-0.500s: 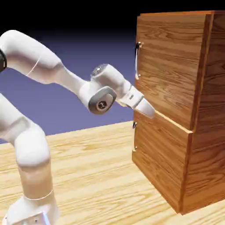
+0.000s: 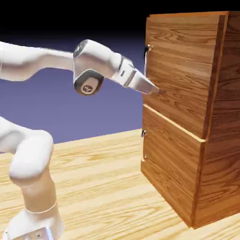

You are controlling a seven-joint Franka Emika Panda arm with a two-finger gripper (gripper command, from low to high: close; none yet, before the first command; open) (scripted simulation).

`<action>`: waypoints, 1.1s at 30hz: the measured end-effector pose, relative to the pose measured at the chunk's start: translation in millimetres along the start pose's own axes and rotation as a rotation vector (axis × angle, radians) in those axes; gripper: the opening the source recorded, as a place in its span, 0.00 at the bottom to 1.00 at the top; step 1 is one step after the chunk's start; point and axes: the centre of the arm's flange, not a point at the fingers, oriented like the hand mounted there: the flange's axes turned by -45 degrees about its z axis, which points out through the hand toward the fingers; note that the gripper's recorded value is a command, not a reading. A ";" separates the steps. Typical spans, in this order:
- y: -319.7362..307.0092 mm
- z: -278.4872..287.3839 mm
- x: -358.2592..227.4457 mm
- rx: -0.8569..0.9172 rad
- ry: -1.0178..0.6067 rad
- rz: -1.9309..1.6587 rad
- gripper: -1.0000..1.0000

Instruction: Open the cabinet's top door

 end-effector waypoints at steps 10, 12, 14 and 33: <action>-43.9 -45.0 9.3 0.016 0.184 0.020 0.50; -55.1 -48.9 7.6 0.021 0.218 0.014 0.50; -66.6 -50.7 4.8 0.026 0.250 0.004 0.50; -144.1 28.1 -32.9 0.058 0.430 -0.145 0.50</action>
